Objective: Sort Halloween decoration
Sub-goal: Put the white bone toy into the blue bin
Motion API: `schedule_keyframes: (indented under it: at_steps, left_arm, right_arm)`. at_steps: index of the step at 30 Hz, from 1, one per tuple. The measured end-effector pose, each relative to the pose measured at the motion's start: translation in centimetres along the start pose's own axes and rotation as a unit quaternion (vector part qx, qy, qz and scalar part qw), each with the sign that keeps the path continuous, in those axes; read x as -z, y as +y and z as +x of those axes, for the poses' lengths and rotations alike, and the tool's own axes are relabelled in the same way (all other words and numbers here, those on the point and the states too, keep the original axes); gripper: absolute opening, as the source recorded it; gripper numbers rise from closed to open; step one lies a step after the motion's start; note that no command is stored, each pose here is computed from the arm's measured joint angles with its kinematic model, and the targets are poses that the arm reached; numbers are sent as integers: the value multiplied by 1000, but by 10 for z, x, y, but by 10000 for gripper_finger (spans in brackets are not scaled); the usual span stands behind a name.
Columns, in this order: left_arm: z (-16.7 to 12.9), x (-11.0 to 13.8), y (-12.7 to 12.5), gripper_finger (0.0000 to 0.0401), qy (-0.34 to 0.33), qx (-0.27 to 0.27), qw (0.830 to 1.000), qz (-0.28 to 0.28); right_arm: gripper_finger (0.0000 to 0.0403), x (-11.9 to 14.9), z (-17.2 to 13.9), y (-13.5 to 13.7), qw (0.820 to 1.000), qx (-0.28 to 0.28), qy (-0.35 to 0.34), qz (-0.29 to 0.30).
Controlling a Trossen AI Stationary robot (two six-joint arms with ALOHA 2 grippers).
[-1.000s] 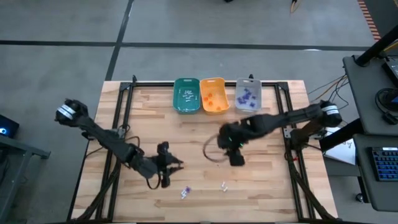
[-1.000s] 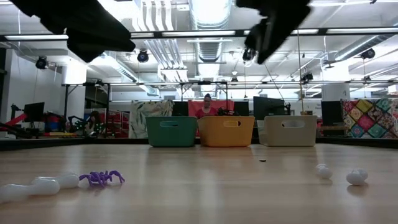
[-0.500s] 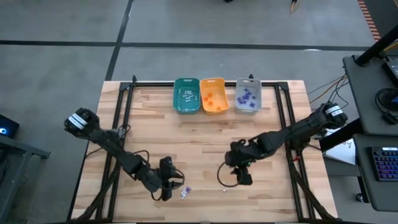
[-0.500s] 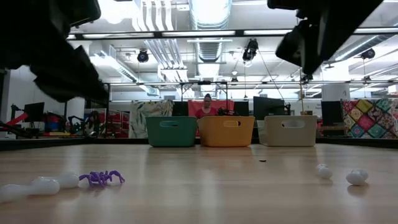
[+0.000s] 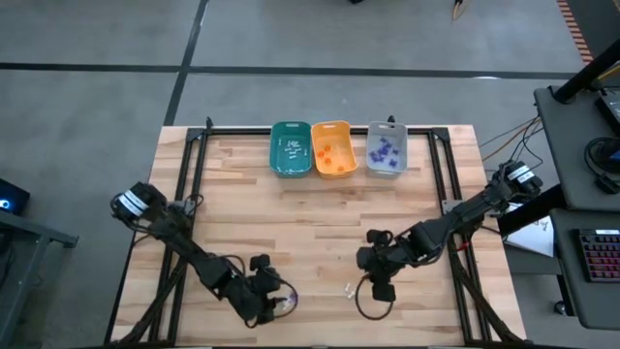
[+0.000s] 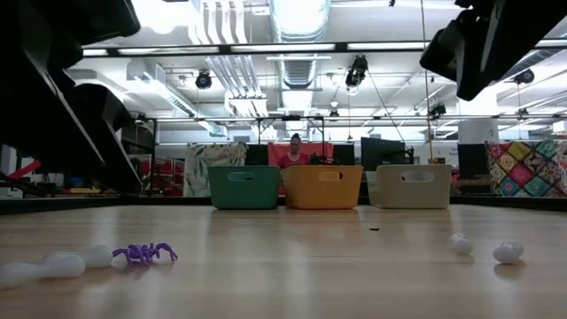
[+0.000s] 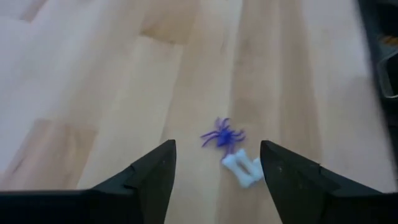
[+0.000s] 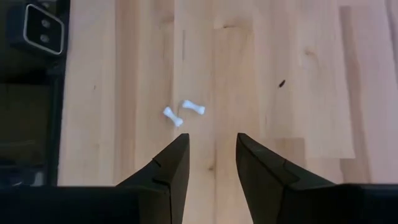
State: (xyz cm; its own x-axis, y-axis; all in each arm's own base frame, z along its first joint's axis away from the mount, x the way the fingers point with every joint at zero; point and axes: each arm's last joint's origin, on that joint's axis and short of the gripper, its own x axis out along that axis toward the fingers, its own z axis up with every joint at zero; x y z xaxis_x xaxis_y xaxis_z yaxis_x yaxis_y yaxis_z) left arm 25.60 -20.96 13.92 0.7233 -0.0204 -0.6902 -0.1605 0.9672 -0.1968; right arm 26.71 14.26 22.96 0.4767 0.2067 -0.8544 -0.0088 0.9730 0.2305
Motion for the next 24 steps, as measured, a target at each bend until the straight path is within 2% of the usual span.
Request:
schedule_keyframes:
  at_steps: [4,24]
  left_arm:
    - [6,1,-2,215,23,-28,999,8]
    - [10,6,-5,214,22,-36,999,-20]
  right_arm:
    - [119,0,0,1,1000,5,-5,0]
    - [118,0,0,0,1000,15,-11,7]
